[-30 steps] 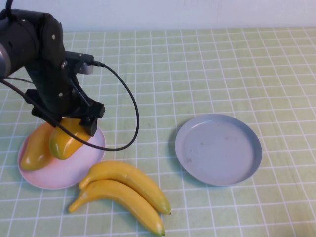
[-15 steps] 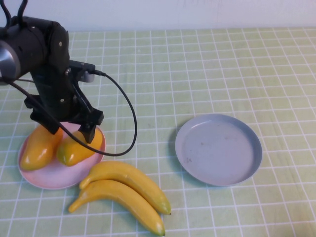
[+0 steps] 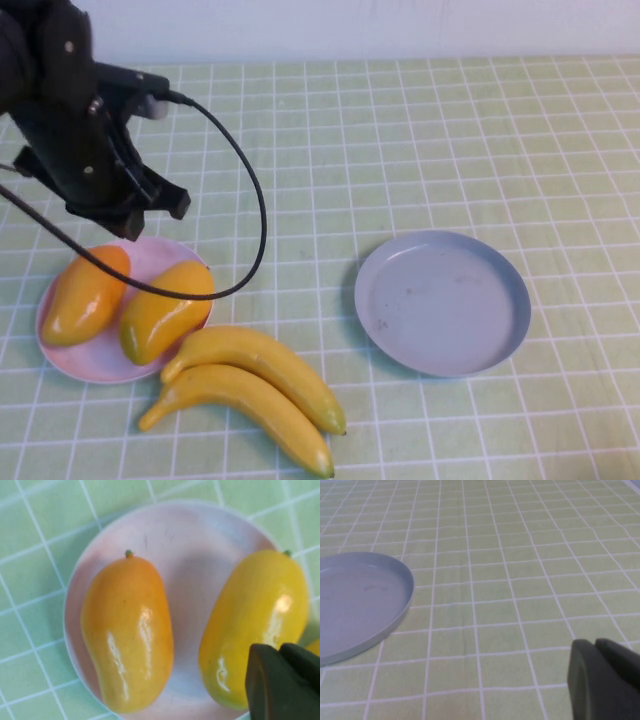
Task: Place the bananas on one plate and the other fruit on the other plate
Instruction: Put another type of fruit in the right plate
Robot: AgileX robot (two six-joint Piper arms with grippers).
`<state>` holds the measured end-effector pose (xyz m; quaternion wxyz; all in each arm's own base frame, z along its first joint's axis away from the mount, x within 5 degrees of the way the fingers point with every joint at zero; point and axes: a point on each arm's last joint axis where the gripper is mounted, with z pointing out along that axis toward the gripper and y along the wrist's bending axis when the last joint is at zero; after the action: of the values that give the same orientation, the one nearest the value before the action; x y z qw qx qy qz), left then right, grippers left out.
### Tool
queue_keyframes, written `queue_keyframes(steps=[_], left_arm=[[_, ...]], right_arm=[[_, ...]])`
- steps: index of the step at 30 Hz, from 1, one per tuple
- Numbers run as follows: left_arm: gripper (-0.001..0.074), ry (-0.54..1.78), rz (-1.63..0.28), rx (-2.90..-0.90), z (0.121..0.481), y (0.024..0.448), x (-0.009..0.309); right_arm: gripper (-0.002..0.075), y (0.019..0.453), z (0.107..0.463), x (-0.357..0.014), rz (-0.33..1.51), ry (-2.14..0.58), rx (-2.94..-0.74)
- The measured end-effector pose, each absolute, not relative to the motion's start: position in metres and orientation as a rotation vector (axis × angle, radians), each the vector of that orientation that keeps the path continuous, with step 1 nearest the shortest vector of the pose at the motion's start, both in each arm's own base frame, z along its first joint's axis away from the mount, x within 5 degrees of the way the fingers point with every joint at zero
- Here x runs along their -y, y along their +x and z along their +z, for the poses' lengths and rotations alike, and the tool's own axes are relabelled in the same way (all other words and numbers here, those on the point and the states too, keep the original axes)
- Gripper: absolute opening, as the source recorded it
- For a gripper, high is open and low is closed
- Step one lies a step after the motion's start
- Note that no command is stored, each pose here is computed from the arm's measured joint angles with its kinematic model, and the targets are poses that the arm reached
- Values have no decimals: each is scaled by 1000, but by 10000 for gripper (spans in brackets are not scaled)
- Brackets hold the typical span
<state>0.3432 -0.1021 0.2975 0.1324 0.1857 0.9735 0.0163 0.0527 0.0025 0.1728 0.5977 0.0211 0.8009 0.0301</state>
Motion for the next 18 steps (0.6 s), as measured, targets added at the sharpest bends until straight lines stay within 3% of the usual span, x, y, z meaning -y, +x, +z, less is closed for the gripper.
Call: queue_keyframes(steps=[7, 18], left_arm=[[2, 455, -91, -2585, 344, 278, 87], [1, 362, -180, -2277, 327, 172, 56]], right_arm=[[-17, 53, 173, -3, 70, 49, -1858], [-17, 53, 173, -3, 70, 49, -1858]])
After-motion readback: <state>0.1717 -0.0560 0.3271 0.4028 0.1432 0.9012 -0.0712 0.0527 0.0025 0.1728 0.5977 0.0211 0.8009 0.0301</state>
